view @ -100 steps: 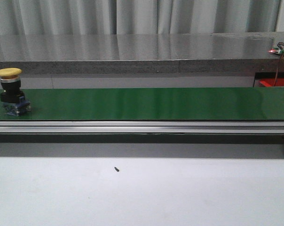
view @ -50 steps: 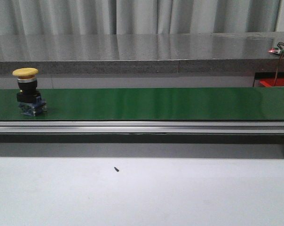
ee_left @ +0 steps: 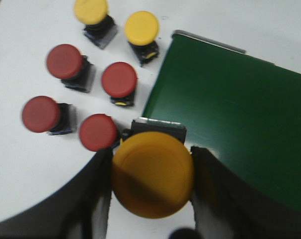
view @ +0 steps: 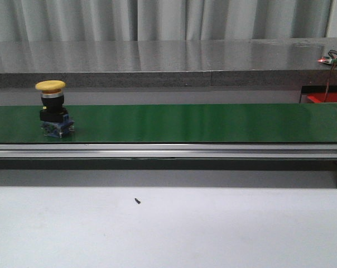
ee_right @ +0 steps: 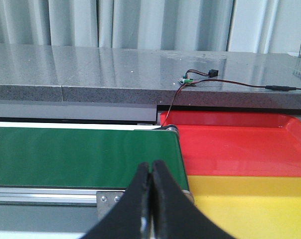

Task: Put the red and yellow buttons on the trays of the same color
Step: 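Set the second yellow button on the belt and release it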

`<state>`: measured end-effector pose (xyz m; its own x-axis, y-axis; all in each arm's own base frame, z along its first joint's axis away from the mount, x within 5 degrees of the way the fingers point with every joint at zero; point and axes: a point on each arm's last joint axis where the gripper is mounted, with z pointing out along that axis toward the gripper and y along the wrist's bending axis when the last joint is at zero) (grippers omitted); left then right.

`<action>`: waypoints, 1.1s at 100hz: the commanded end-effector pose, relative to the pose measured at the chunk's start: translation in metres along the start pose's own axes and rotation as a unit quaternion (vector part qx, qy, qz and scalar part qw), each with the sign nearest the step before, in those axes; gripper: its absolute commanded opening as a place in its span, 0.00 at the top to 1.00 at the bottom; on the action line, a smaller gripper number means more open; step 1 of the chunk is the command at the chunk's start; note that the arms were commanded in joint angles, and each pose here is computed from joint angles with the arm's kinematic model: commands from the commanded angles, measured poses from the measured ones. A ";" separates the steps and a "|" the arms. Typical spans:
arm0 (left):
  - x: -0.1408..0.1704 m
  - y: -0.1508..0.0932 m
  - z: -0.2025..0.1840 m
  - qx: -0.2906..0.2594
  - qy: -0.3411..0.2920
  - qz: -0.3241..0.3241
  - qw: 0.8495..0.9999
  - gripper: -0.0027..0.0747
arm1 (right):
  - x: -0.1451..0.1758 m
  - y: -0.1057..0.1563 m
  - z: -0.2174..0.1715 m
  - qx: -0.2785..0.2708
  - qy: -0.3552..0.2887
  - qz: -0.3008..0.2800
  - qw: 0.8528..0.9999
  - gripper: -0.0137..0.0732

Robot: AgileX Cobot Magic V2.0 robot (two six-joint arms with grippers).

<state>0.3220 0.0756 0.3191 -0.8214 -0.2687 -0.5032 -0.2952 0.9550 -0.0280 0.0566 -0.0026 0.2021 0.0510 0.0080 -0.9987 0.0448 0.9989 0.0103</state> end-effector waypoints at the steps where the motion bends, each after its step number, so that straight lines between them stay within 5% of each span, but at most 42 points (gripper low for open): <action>1: -0.012 -0.012 -0.007 0.022 -0.043 0.002 0.999 0.83 | -0.014 0.001 -0.002 -0.003 -0.055 -0.001 0.998 0.95; 30: -0.011 -0.019 0.033 0.026 0.003 0.003 1.000 0.78 | -0.014 0.001 -0.002 -0.003 -0.055 -0.001 0.998 0.95; 54: -0.010 -0.022 0.035 0.041 0.009 0.012 0.999 0.23 | -0.014 0.001 -0.002 -0.003 -0.055 -0.001 0.998 0.95; 61: -0.009 -0.022 0.035 0.044 0.014 0.010 0.999 0.14 | -0.014 0.001 -0.002 -0.003 -0.055 -0.001 0.998 0.95; 110: 0.012 -0.032 -0.040 0.109 -0.059 0.040 0.992 0.15 | -0.014 0.001 -0.002 -0.003 -0.055 -0.001 0.998 0.95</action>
<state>0.3192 0.0453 0.3184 -0.8454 -0.1963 -0.4967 -0.1389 0.9788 -0.1505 0.0566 -0.0026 0.2021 0.0510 0.0080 -0.9987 0.0448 0.9989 0.0103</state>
